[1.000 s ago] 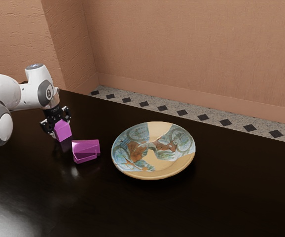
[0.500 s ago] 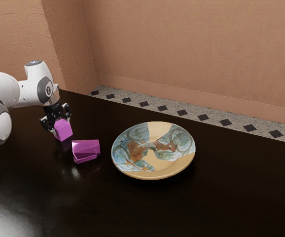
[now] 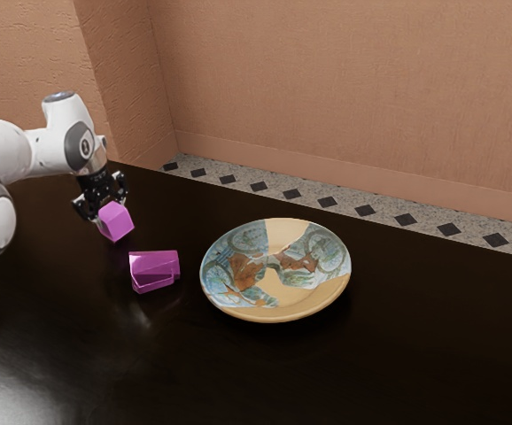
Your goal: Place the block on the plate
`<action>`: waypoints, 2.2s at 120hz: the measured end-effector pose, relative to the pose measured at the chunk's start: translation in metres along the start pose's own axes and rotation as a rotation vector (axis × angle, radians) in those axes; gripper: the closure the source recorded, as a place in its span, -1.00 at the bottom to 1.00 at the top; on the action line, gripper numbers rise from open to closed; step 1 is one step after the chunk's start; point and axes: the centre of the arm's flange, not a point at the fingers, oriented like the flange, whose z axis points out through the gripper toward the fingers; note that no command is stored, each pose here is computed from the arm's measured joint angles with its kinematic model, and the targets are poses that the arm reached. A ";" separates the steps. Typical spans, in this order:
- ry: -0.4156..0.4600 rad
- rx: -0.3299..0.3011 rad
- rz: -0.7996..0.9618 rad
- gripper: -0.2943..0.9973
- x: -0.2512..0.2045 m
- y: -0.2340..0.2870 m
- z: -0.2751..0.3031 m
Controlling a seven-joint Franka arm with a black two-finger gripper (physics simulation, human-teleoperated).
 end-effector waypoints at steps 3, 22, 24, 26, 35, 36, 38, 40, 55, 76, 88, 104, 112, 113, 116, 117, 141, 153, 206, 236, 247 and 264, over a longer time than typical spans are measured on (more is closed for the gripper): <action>0.001 -0.003 0.001 -0.14 -0.001 0.001 -0.006; 0.000 -0.010 0.017 -0.13 -0.010 0.005 -0.045; -0.001 -0.010 0.021 -0.12 -0.013 0.006 -0.049; -0.001 -0.011 0.025 -0.12 -0.015 0.007 -0.054; -0.004 -0.011 0.046 -0.12 -0.027 0.012 -0.075; -0.005 -0.011 0.049 -0.12 -0.029 0.013 -0.077; -0.005 -0.011 0.055 -0.12 -0.033 0.014 -0.081; -0.005 -0.010 0.064 -0.12 -0.037 0.016 -0.086; -0.024 0.000 0.132 -0.12 -0.078 0.033 -0.106; -0.056 0.013 0.234 -0.11 -0.137 0.058 -0.115; -0.068 0.021 0.280 -0.11 -0.164 0.068 -0.117; -0.080 0.031 0.348 -0.11 -0.205 0.082 -0.116; -0.084 0.034 0.387 -0.11 -0.229 0.089 -0.116; -0.085 0.034 0.392 -0.11 -0.232 0.090 -0.116; -0.086 0.035 0.407 -0.11 -0.241 0.092 -0.116; -0.087 0.035 0.412 -0.11 -0.244 0.093 -0.116; -0.096 0.042 0.505 -0.11 -0.306 0.106 -0.120; -0.096 0.049 0.537 -0.11 -0.331 0.110 -0.120; -0.115 0.107 0.635 -0.11 -0.431 0.118 -0.081; -0.140 0.149 0.616 -0.10 -0.438 0.119 -0.039; -0.138 0.149 0.591 -0.10 -0.424 0.120 -0.036; -0.139 0.149 0.577 -0.10 -0.418 0.120 -0.032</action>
